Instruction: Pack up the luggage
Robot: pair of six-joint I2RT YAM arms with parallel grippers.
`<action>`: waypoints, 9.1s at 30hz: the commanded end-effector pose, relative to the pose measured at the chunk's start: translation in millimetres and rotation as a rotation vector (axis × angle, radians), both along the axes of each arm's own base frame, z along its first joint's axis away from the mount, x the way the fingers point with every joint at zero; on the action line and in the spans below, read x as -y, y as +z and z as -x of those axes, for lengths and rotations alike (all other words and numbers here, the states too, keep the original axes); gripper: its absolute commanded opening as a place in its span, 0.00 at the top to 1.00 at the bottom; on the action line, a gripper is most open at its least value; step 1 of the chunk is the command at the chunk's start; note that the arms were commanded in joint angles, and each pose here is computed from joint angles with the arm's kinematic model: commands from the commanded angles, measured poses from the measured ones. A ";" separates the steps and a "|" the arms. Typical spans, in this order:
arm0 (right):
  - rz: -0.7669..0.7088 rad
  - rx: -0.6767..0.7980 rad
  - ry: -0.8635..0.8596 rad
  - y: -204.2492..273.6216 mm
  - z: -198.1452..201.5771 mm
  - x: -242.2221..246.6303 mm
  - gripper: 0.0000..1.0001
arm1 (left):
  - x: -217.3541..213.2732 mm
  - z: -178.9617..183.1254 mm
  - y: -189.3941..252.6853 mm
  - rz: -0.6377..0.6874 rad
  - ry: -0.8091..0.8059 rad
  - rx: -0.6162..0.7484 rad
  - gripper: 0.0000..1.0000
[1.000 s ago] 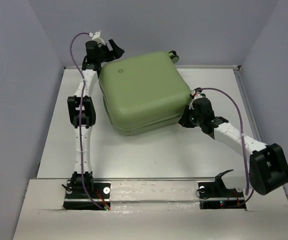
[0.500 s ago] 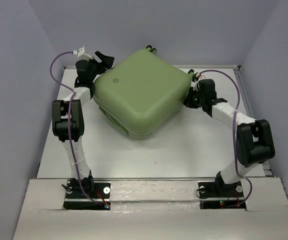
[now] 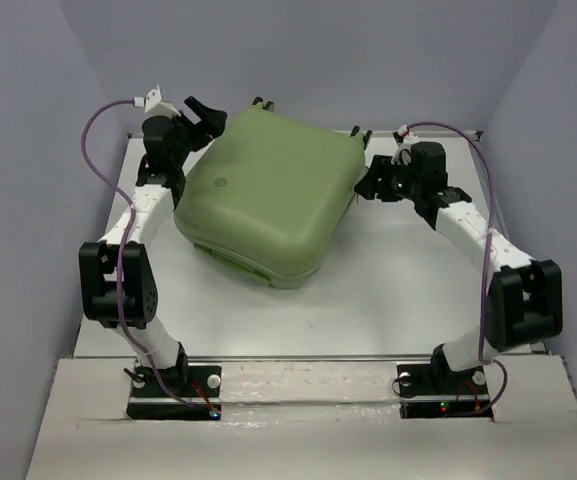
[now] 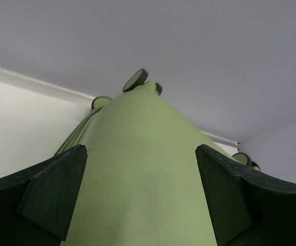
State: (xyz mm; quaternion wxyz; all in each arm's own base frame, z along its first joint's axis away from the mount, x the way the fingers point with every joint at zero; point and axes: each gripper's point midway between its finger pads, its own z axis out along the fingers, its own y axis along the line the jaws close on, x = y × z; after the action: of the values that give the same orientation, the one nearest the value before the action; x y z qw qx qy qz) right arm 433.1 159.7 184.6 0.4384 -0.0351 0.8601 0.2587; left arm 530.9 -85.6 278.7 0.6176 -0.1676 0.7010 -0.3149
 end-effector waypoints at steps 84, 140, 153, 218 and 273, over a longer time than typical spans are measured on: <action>0.030 0.210 0.405 -48.2 273.6 -230.6 0.93 | 201.1 260.3 -56.8 0.074 -0.498 -0.131 0.29; 0.070 0.314 0.369 26.0 233.1 -289.1 0.93 | 97.0 163.2 -127.3 0.247 -0.432 -0.464 0.02; -0.050 0.436 0.649 76.7 216.5 -394.8 0.93 | 72.2 194.6 -127.0 0.235 -0.453 -0.438 0.02; -0.494 0.254 0.484 260.2 -30.7 -102.9 0.00 | 138.5 271.6 22.8 -0.073 -0.390 -0.023 0.01; -0.281 0.228 0.372 -41.2 216.2 -59.7 0.63 | 171.4 344.5 -169.9 0.098 -0.526 -0.388 0.27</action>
State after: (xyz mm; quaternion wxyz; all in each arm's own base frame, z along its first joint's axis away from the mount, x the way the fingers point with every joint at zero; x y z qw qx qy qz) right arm 214.8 209.8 117.2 0.4416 -0.1260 0.7822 0.4210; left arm 168.3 -241.3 72.9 0.3157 -0.0568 0.8469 -0.4242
